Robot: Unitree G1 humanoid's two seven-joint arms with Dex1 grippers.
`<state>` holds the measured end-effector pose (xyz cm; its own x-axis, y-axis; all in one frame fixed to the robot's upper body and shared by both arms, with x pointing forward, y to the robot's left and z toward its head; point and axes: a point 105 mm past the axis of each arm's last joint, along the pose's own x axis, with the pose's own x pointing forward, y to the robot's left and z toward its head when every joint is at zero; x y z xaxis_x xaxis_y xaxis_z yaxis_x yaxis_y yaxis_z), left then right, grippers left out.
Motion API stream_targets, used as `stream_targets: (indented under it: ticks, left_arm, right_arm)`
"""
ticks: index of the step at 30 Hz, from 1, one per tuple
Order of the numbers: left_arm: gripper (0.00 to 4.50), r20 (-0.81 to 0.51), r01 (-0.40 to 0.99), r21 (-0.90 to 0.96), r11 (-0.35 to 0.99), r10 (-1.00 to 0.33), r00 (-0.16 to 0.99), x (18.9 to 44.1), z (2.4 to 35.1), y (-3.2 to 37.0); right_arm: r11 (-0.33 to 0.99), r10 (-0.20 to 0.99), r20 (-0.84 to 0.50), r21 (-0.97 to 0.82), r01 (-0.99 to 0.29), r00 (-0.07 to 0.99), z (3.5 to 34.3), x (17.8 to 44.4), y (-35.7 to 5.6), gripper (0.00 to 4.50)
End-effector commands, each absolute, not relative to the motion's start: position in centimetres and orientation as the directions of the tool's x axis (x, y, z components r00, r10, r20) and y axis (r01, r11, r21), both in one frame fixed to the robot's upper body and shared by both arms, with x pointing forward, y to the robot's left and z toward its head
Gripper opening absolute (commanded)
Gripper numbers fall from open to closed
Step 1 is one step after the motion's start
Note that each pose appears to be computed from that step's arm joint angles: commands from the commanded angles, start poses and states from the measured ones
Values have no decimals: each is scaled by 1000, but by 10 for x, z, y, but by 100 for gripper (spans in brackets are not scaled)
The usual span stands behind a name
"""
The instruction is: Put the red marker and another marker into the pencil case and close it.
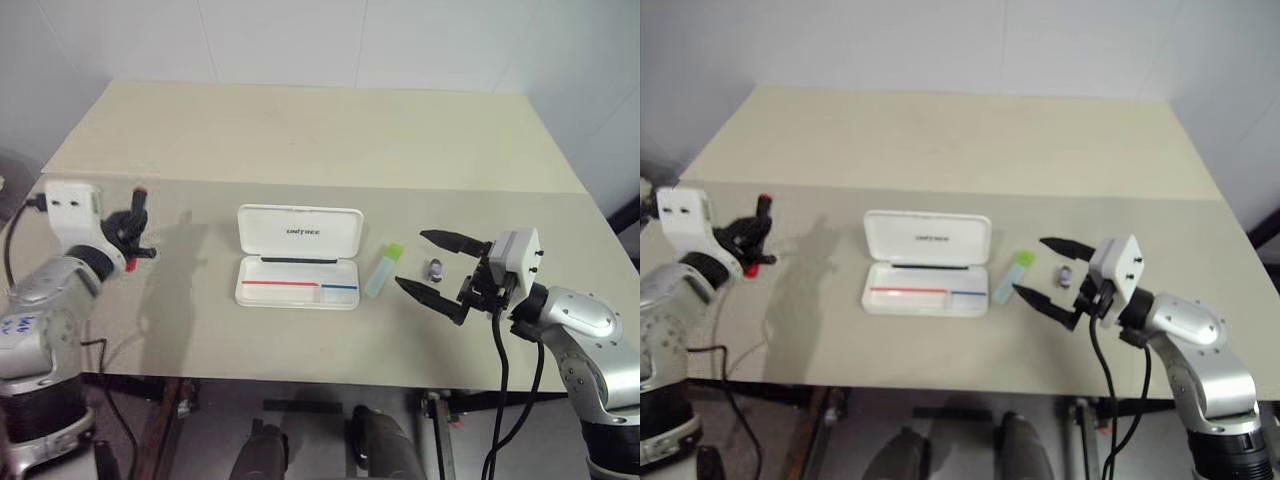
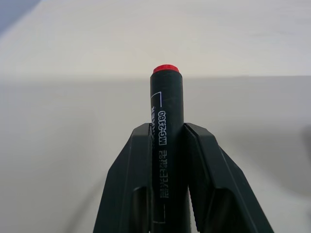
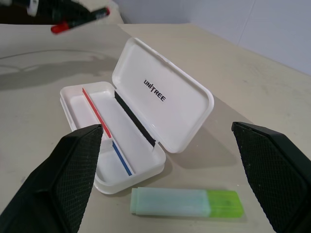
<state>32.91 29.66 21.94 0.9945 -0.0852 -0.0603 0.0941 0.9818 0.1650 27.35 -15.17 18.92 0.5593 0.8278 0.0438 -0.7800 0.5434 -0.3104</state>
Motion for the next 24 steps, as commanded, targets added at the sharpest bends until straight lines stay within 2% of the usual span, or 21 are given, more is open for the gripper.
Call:
stream_targets:
  ticks: [1,5,8,10,14,18,24]
  left_arm:
    - [59,-50,307,442,843,-319,947,328,257,271]
    - [59,-75,483,527,700,-527,846,331,270,237]
    - [59,-131,645,563,517,-715,687,323,268,198]
    - [59,-169,707,563,428,-777,606,320,264,185]
    - [59,-263,808,526,265,-853,451,320,251,164]
    - [59,-366,867,489,96,-880,303,319,232,146]
    - [59,-500,876,476,-72,-842,203,330,204,133]
  right_arm:
    - [549,824,66,-337,-765,563,196,272,-151,450]
    - [554,821,69,-336,-762,567,195,272,-150,450]
    - [554,822,65,-326,-766,566,194,269,-149,450]
    - [533,835,45,-318,-784,549,191,263,-149,450]
    - [508,850,31,-309,-804,525,189,250,-151,450]
    - [550,822,40,-316,-773,568,189,252,-156,450]
    - [591,793,58,-312,-744,606,188,249,-159,450]
